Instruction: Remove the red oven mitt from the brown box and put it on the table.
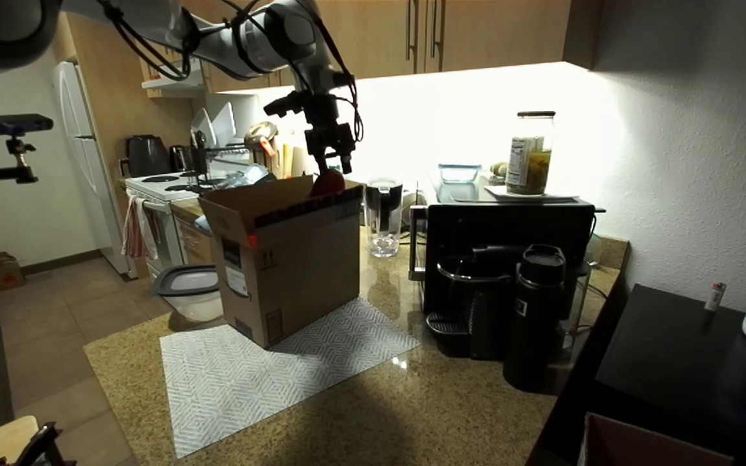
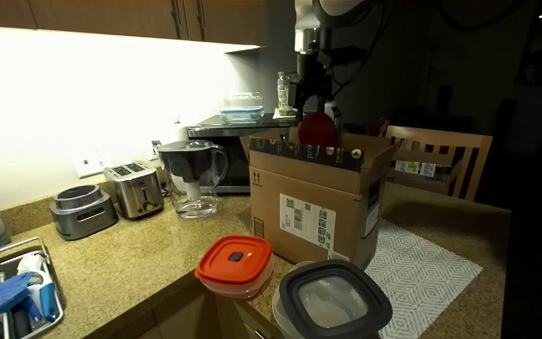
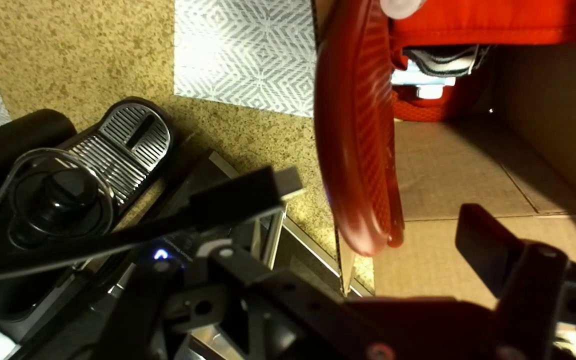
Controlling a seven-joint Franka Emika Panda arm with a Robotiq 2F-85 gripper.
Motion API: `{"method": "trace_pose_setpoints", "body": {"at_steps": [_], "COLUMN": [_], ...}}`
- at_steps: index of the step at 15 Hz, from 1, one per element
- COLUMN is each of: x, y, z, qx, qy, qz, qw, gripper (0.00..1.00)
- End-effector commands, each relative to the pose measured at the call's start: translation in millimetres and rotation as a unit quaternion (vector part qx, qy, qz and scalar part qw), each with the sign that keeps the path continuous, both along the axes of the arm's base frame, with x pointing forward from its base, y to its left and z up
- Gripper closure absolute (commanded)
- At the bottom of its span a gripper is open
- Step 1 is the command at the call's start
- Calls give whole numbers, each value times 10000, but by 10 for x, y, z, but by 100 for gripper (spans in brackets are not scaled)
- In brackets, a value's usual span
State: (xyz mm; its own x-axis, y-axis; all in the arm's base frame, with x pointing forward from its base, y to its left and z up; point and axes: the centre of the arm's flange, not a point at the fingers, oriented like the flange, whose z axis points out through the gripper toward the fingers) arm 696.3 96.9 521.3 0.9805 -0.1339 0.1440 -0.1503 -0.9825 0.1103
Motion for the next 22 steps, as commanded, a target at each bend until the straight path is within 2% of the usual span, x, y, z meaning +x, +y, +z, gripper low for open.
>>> {"method": "trace_pose_setpoints", "body": {"at_steps": [1,6,7,9,19,22], "x": [8,-6,-5,-6,-51,-225], "y": [-26,29,29,12,-86,52], "z": [-13,-138,-141,-128,-123,35], "qx": [266,525,531,549,513,422], "qy": [182,397,394,381,370,286], "qz": [-133,-193,-211,-226,-253,-76], "qw": [9994,9976,9976,9975,9977,9987], "gripper": [0,0,25,33,98,100]}}
